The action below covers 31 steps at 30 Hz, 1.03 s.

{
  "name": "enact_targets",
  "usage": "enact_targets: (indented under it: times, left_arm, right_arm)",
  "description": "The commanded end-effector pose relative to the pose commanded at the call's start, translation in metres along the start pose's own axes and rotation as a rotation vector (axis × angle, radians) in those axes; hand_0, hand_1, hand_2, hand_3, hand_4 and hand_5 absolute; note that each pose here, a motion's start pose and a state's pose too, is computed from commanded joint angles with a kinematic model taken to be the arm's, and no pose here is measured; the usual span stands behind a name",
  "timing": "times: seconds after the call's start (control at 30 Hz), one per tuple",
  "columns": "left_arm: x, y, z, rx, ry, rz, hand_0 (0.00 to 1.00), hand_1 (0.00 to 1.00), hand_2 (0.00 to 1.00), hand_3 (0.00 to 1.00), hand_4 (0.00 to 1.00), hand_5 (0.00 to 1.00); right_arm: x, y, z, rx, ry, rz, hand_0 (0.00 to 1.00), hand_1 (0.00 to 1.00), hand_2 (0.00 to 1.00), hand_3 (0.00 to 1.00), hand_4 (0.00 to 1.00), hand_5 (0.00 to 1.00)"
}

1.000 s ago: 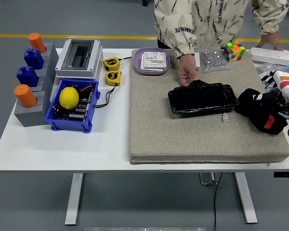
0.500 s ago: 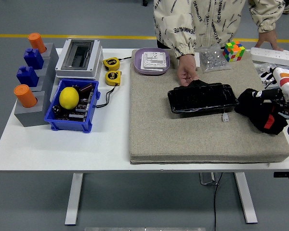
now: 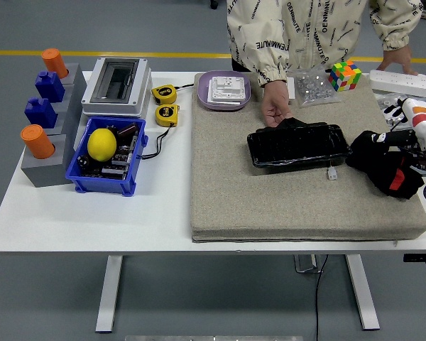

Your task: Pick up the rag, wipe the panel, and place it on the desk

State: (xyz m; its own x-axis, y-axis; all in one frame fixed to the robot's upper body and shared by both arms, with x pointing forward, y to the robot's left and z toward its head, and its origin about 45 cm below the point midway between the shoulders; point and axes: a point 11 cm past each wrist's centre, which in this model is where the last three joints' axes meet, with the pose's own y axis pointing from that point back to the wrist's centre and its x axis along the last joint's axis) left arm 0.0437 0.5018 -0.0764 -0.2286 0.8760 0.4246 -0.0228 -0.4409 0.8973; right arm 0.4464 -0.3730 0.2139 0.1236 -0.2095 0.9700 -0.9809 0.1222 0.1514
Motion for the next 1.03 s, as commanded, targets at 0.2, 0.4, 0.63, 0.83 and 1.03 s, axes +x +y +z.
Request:
enact_targets:
  times: [0.2, 0.4, 0.63, 0.83, 1.03]
  left_arm:
    - [0.0014, -0.0001, -0.0008, 0.002, -0.001, 0.002, 0.635, 0.658, 0.682, 0.572, 0.613, 0.507]
    - [0.0027, -0.0001, -0.0014, 0.002, -0.002, 0.005, 0.635, 0.658, 0.682, 0.573, 0.613, 0.508]
    - [0.0012, -0.0003, -0.0028, 0.005, -0.001, 0.002, 0.635, 0.658, 0.683, 0.572, 0.612, 0.509]
    - [0.0015, -0.0001, -0.0012, 0.002, 0.001, 0.003, 0.635, 0.658, 0.685, 0.573, 0.613, 0.51]
    - [0.0014, 0.0, -0.0004, 0.001, 0.003, 0.002, 0.635, 0.658, 0.684, 0.573, 0.613, 0.51]
  right_arm:
    - [-0.0011, 0.0003, 0.0003, -0.001, 0.0, -0.002, 0.574, 0.599, 0.685, 0.704, 0.998, 0.549]
    - [-0.0022, 0.0005, 0.0001, -0.002, -0.002, -0.004, 0.575, 0.597, 0.685, 0.704, 0.998, 0.546]
    - [0.0001, -0.0002, -0.0001, -0.001, -0.002, -0.001, 0.575, 0.598, 0.685, 0.704, 0.998, 0.546]
    - [0.0029, -0.0008, 0.0008, -0.004, -0.002, 0.004, 0.575, 0.596, 0.685, 0.704, 0.998, 0.546]
    - [0.0029, -0.0008, 0.0012, -0.005, -0.004, 0.004, 0.574, 0.598, 0.685, 0.704, 0.998, 0.545]
